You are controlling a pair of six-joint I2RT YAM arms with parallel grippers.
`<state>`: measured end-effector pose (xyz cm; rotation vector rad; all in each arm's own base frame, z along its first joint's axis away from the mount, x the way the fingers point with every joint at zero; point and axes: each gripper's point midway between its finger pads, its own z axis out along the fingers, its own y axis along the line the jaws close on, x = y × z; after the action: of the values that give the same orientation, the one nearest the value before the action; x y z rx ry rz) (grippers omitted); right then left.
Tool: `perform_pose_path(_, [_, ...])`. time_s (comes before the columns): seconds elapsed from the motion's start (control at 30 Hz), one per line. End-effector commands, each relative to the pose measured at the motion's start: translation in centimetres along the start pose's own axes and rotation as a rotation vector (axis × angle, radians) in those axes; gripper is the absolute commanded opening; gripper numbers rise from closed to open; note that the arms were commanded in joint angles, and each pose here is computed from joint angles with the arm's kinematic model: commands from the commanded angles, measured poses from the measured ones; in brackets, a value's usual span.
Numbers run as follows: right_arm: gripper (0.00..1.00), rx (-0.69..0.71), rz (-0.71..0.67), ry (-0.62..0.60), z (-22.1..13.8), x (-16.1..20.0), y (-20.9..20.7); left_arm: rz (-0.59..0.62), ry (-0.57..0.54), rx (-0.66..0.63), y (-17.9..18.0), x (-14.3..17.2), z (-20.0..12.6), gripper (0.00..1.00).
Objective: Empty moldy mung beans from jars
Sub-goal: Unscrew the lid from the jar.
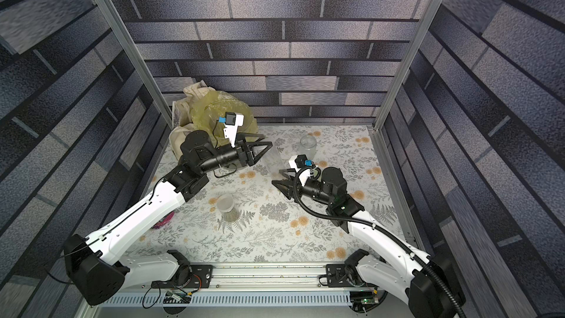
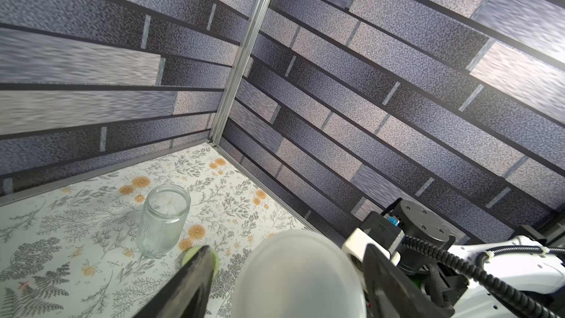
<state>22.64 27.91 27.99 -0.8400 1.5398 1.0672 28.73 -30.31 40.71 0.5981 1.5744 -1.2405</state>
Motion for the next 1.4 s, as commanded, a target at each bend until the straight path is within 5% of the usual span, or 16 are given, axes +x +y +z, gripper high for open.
perform_pose_path(0.0, [0.39,-0.001,-0.043,-0.039,-0.4,-1.7,0.5,-0.020,0.025,0.075,-1.4,-0.6,0.5,0.75])
perform_pose_path(0.17, [0.39,0.019,-0.045,-0.032,-0.6,-1.4,0.3,-0.029,0.053,0.067,-1.1,-0.3,0.8,0.63])
perform_pose_path(0.43, [0.37,0.113,-0.051,-0.010,-0.8,-0.9,-1.2,-0.046,0.059,0.021,-0.3,-0.2,0.8,0.58])
perform_pose_path(0.97, [0.28,0.541,-0.173,-0.002,-3.0,-3.4,-7.1,-0.078,0.165,-0.266,3.3,1.4,2.2,0.57])
perform_pose_path(1.37, [0.26,0.750,-0.340,0.098,-2.8,-3.7,-7.4,-0.141,0.203,-0.341,4.9,2.1,2.8,0.57])
